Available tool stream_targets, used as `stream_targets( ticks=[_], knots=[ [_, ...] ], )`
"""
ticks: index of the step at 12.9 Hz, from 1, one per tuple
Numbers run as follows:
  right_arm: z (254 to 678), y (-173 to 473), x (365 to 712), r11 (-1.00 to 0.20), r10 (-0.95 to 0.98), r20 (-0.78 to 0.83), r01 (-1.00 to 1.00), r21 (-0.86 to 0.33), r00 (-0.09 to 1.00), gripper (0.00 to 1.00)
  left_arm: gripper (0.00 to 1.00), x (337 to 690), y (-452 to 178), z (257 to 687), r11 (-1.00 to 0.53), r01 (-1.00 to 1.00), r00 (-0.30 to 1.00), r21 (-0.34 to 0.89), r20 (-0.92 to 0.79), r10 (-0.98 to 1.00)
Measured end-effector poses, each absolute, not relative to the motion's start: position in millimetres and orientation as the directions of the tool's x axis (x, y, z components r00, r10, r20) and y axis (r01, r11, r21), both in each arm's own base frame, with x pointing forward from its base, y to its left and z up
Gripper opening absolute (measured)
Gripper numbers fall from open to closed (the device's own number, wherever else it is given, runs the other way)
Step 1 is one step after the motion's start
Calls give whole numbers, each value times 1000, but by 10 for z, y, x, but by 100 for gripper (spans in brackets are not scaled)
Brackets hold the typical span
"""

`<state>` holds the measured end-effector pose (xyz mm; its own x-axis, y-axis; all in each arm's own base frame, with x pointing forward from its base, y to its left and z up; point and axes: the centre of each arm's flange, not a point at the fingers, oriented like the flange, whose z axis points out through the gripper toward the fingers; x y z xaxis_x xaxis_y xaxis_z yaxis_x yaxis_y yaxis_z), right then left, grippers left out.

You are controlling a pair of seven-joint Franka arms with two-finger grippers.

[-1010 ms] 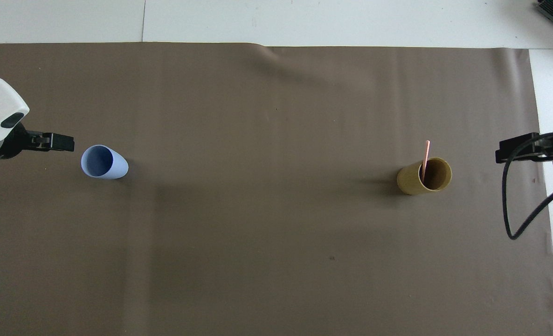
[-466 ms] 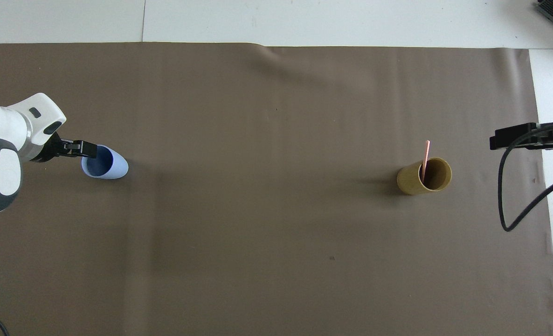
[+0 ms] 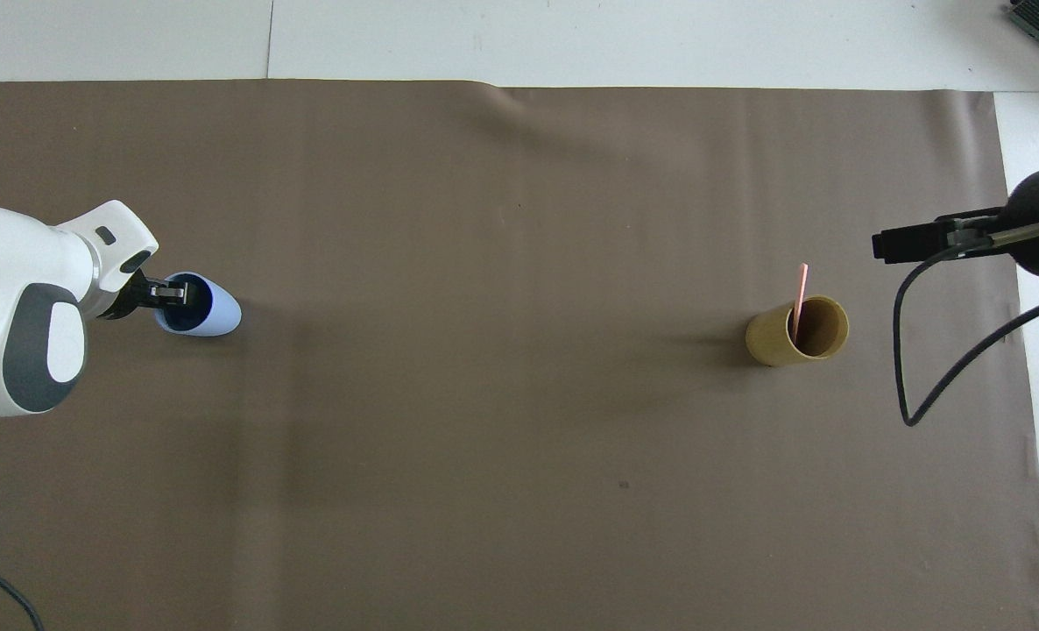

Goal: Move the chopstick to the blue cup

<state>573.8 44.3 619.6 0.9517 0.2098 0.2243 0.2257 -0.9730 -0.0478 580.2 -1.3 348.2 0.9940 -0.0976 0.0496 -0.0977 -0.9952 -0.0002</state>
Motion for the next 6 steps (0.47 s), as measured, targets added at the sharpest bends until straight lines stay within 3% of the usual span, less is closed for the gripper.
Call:
stream_targets(
  ticks=[4,6],
  knots=[
    [6024,461,5768,-947,292,244,316,-64,925,100,5,5792,-48,3486,-1000,-25,999,5,42,-25],
    [6019,426,5770,-947,290,244,314,-64,925,100,4,5772,-99,3488,-1000,-23,999,6,27,-23]
  ],
)
